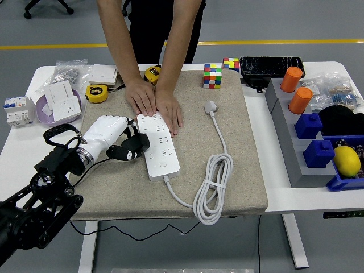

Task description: Pick up the plug,place it near the board,insert it into the board,press the button

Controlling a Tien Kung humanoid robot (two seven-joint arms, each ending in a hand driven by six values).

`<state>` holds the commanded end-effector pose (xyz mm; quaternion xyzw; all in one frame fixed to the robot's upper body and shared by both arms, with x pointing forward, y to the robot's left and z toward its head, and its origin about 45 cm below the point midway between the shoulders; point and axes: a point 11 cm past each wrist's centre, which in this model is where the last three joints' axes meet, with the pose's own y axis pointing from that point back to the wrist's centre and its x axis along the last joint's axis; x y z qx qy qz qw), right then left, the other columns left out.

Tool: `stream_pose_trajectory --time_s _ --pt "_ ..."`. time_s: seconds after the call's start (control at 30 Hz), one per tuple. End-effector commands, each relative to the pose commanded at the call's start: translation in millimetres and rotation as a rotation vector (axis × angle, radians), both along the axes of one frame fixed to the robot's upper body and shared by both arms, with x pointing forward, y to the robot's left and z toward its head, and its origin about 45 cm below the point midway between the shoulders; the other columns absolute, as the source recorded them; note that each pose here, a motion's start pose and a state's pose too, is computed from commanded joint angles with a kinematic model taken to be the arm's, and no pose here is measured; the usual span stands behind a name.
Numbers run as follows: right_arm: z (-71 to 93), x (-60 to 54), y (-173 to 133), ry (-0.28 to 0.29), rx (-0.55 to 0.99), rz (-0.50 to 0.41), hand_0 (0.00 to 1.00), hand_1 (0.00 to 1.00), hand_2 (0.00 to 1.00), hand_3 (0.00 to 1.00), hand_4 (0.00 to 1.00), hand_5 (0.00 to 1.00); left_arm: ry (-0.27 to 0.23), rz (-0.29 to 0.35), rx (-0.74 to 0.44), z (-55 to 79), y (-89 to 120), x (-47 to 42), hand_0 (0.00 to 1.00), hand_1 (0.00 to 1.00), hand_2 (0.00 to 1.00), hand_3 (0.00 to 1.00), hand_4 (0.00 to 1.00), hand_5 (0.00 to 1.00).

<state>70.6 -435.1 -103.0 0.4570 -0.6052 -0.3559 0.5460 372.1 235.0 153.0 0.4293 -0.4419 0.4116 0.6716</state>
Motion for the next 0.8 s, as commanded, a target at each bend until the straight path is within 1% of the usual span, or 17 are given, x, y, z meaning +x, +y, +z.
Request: stream_pose_trajectory --time_s 0.1,0.13,0.3,0.33,0.5,0.53,0.7,0.73,0.8 --pt "-0.2 -0.3 0 -0.001 0.012 -0.004 0.856 0.718 0.717 0.701 0.998 0.639 0.010 0.000 0.004 -1.3 0 -0.5 0.713 0.789 0.729 0.621 0.798 0.061" --pt "-0.2 -0.4 0 -0.002 0.014 -0.005 0.931 0.736 0.721 0.728 0.998 0.662 0.013 0.000 0.005 -1.7 1 -0.6 0.810 0.908 0.846 0.801 0.889 0.108" --pt "0.3 0.2 -1 -0.008 0.016 -0.010 0.931 0.736 0.721 0.728 0.998 0.662 0.020 0.000 0.009 -2.2 1 -0.7 0.810 0.908 0.846 0.801 0.889 0.108" --pt "0.4 0.6 -1 -0.011 0.016 -0.012 0.970 0.746 0.721 0.737 0.998 0.684 0.018 0.000 0.009 -1.6 1 -0.5 0.896 0.976 0.940 0.881 0.968 0.157" --pt "0.9 2.2 -1 -0.016 0.016 -0.015 0.970 0.746 0.721 0.737 0.998 0.684 0.015 -0.003 0.009 0.9 0 0.4 0.896 0.976 0.940 0.881 0.968 0.157" --pt "0.9 2.5 -1 -0.018 0.016 -0.015 0.978 0.747 0.722 0.737 0.998 0.675 0.015 -0.006 0.009 1.6 0 0.3 0.898 0.984 0.950 0.897 0.998 0.201" --pt "1.0 2.7 -1 -0.021 0.013 -0.016 0.978 0.747 0.722 0.737 0.998 0.675 0.014 -0.014 0.003 6.0 -2 -0.6 0.898 0.984 0.950 0.897 0.998 0.201" --pt "1.0 2.8 -1 -0.021 0.013 -0.016 0.975 0.745 0.721 0.736 0.998 0.671 0.014 -0.015 0.002 6.9 -2 -0.8 0.909 0.990 0.960 0.917 0.998 0.300" --pt "1.0 2.9 -1 -0.022 0.012 -0.016 0.975 0.745 0.721 0.736 0.998 0.671 0.016 -0.018 -0.002 10.4 -3 -1.4 0.909 0.990 0.960 0.917 0.998 0.300"
